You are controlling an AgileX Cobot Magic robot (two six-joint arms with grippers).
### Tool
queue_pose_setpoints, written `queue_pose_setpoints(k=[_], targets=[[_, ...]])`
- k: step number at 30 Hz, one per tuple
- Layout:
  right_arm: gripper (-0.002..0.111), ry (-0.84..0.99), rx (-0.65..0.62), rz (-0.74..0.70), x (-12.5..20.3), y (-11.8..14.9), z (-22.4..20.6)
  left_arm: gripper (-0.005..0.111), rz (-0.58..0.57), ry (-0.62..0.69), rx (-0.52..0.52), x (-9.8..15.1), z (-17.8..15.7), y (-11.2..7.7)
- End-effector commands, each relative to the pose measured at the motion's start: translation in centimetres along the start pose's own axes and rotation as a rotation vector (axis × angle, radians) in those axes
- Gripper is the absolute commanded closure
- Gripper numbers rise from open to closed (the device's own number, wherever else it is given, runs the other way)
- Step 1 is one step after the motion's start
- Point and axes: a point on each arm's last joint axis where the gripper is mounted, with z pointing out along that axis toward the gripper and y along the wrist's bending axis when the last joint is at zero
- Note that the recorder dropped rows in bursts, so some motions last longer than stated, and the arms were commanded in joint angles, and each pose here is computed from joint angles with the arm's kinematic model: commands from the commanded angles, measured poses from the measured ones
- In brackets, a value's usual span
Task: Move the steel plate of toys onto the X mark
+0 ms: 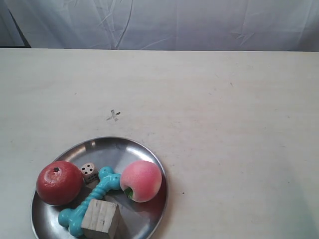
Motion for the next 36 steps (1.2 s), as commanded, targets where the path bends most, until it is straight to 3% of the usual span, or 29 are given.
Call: queue_pose_setpoints(k=[1, 5, 6, 8, 9, 11, 13, 15, 18, 23, 25, 28, 31, 36], targets=[[0.108, -0.146, 0.114, -0.011, -1.3, -1.0, -0.2, 0.107, -0.016, -0.01, 0.019, 0.0, 0.0, -0.1], [0.108, -0.375, 0.297, 0.082, -3.2, -2.7, -1.1, 0.107, -0.016, -0.01, 0.019, 0.0, 0.0, -0.1], [0.108, -0.492, 0.34, 0.296, -3.7, -3.5, -1.6, 0.107, -0.014, -0.01, 0.02, 0.0, 0.0, -0.1], [0.108, -0.677, 0.228, 1.025, -3.7, -4.3, -2.1, 0.107, -0.011, -0.012, 0.021, 0.0, 0.0, -0.1], [0.108, -0.64, 0.182, 1.205, -3.3, -4.1, -1.7, 0.107, -0.001, -0.024, 0.026, -0.2, 0.0, -0.1], [0.108, -0.459, 0.076, 1.387, -2.4, -2.9, -0.9, 0.107, -0.109, -0.072, 0.043, -0.6, -0.1, -0.3], [0.108, -0.198, -0.006, 1.592, -1.5, -1.4, -0.3, 0.107, -0.121, 0.009, 0.009, -0.1, 0.0, -0.1], [0.108, -0.044, -0.038, 1.621, -1.7, -1.1, -0.4, 0.107, -0.02, 0.139, -0.046, -1.0, -0.3, -0.9], [0.108, -0.061, -0.033, 1.584, -2.4, -1.6, -0.2, 0.107, 0.014, 0.241, -0.067, -1.9, 0.5, -1.7], [0.108, -0.293, 0.03, 1.191, -5.0, -4.1, 0.9, 0.107, 0.087, 0.479, -0.096, -2.5, 3.6, -3.0], [0.108, -0.35, 0.032, 1.132, -5.9, -4.7, 1.5, 0.107, 0.11, 0.581, -0.115, -2.6, 5.1, -3.7], [0.108, -0.381, -0.009, 1.223, -6.9, -5.2, 2.4, 0.107, 0.163, 0.748, -0.161, -2.1, 7.5, -4.3], [0.108, -0.306, -0.14, 1.418, -7.4, -4.6, 3.1, 0.107, 0.181, 0.915, -0.241, -1.5, 9.3, -4.4], [0.108, -0.212, -0.42, 1.372, -8.2, -2.2, 2.9, 0.107, 0.168, 1.087, -0.321, 0.1, 10.5, -4.0]])
